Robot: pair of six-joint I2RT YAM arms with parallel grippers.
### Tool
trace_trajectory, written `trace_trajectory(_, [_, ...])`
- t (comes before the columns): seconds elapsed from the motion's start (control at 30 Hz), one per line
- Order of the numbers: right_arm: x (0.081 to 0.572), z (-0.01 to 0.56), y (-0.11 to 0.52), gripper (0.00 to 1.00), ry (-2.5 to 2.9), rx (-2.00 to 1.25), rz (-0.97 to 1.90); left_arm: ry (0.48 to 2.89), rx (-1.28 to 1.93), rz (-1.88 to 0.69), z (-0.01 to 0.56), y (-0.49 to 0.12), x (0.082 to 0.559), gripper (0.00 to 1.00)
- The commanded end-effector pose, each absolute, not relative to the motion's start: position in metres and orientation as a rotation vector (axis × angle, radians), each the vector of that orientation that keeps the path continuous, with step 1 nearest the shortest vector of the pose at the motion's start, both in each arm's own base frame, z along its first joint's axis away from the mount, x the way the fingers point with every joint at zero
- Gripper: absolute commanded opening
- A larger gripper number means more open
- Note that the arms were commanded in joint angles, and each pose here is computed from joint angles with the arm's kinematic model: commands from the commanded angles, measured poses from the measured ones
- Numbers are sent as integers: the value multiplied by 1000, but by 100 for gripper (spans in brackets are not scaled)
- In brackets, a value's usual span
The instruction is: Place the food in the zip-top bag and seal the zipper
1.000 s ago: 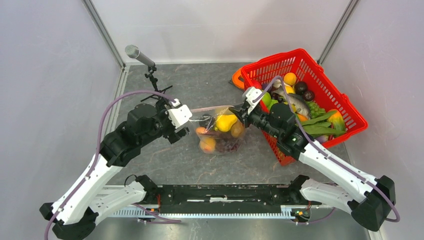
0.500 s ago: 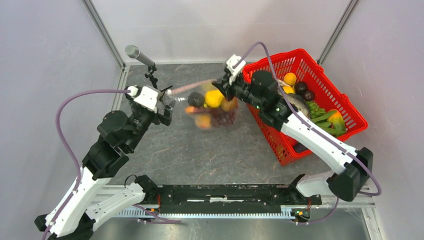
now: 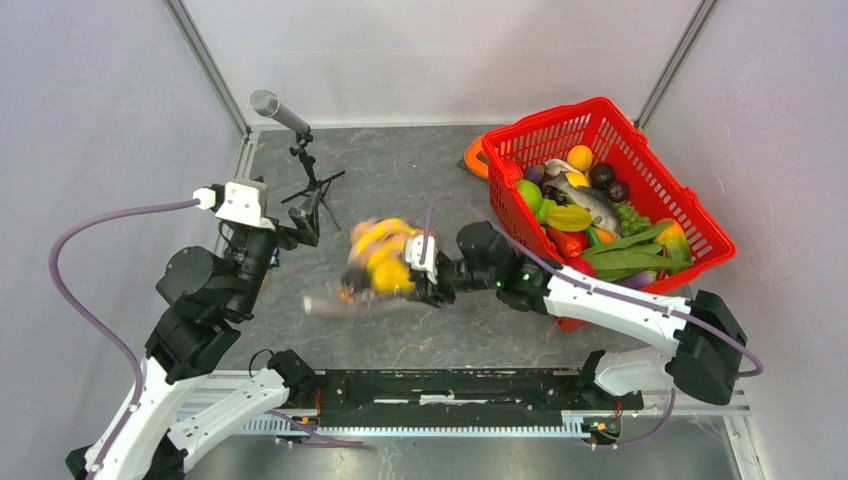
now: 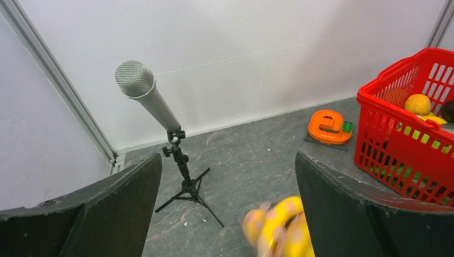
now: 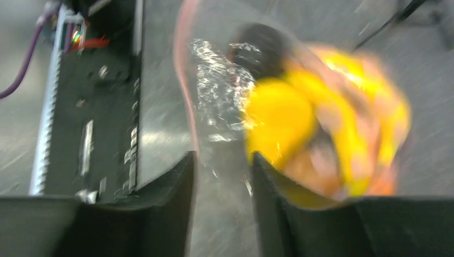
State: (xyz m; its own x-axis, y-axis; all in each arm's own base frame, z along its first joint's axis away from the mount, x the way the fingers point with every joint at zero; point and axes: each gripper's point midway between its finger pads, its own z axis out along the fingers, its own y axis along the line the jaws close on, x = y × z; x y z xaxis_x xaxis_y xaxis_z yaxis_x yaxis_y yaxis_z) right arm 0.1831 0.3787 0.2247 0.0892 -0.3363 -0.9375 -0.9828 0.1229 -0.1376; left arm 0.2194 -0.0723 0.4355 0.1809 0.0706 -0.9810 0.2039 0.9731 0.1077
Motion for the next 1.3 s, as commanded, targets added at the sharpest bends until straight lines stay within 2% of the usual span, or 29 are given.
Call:
trace_trajectory(0.0, [142,226,353,62,1333,-1479,926,1381,221,-151,443,-80,220,100])
trace_trajectory(0.03, [138,231,348,70,1307,-1468,930,1382,224,-155,442,-82,222,100])
trace_trajectory(0.07, [135,242,345,73,1264,-1446,930,1380,225,-156,442,-83,223,100])
trace_trajectory(0.17, [139,262,339,79,1194,-1355,901,1397,240,-162,438,-90,228,100])
trace_trajectory(0.27, [162,265,336,81,1255,-1243,820,1421,253,-166,433,-95,231,100])
trace_trajectory(0.43, [198,234,351,76,1489,-1104,760,1475,282,-193,415,-107,236,100])
trace_trajectory(0.63, [179,190,394,62,1596,-1159,1020,1595,311,-181,379,-122,251,100])
trace_trajectory(0.7, [181,173,401,60,1645,-1166,1021,1622,310,-186,368,-127,256,100])
trace_trajectory(0.87, [216,109,384,61,1921,-1111,724,1713,287,-241,335,-141,263,100])
trace_trajectory(0.93, [223,100,375,61,1964,-1122,629,1754,262,-272,323,-144,263,100])
trace_trajectory(1.0, [227,114,370,63,1920,-1099,603,1789,251,-303,313,-147,264,100])
trace_trajectory(1.17, [234,194,345,75,1668,-919,600,1864,137,-366,293,-130,278,100])
trace_trajectory(1.27, [242,234,317,79,1576,-815,512,1887,39,-412,289,-115,288,100])
